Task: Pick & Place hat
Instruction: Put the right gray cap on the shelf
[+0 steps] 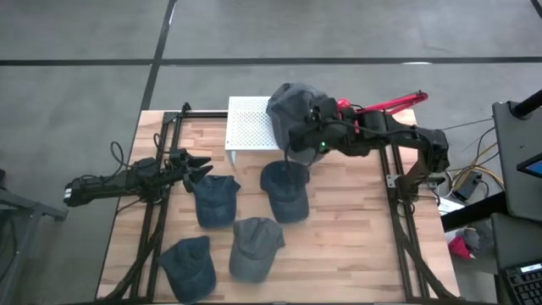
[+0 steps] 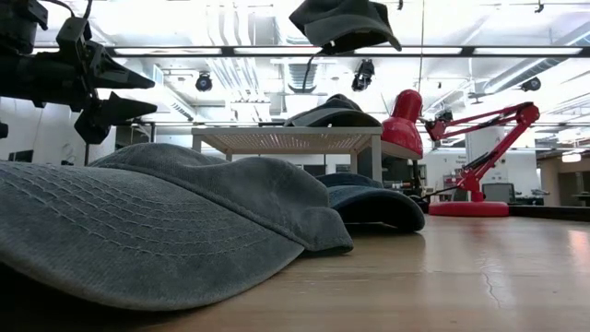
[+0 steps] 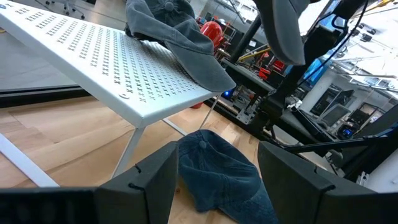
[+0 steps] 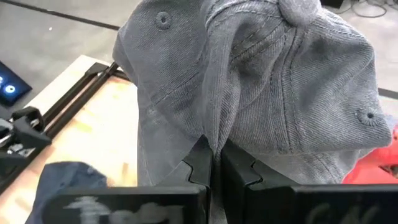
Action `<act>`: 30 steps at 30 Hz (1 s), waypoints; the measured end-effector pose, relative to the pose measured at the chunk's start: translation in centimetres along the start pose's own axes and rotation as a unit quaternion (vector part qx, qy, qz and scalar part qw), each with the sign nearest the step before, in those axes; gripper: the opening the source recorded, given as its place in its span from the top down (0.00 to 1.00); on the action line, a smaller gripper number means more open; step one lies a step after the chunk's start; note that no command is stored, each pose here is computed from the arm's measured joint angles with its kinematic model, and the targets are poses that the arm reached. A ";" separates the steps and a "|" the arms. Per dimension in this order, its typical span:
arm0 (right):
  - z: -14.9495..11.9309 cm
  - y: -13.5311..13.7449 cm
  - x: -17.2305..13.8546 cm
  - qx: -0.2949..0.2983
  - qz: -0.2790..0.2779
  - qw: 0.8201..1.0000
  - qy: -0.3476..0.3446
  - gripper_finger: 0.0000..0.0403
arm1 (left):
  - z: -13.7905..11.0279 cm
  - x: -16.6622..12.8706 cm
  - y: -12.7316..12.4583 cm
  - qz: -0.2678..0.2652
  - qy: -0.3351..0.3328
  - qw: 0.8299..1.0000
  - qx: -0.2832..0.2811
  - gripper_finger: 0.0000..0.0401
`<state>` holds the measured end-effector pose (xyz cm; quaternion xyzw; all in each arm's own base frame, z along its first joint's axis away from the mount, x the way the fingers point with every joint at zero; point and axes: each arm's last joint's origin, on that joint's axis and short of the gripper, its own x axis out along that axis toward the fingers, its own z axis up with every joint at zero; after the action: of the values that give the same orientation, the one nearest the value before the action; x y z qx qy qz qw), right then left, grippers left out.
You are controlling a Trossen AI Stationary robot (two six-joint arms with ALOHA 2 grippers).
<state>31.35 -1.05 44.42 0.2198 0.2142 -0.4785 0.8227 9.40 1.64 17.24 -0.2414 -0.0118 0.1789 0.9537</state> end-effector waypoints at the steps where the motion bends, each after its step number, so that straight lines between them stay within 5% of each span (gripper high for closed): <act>1: 0.2 0.0 0.2 0.000 0.000 1.000 -0.003 0.97 | 0.0 0.0 0.0 0.000 0.000 1.000 0.000 0.44; 30: 0.4 -1.1 7.9 -0.030 -0.027 0.999 0.005 0.97 | 0.0 0.0 0.0 0.000 0.000 1.000 0.000 0.44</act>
<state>34.04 -7.23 40.12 0.1918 0.2382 -0.4926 0.8148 9.40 1.64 17.24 -0.2416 -0.0118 0.1790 0.9536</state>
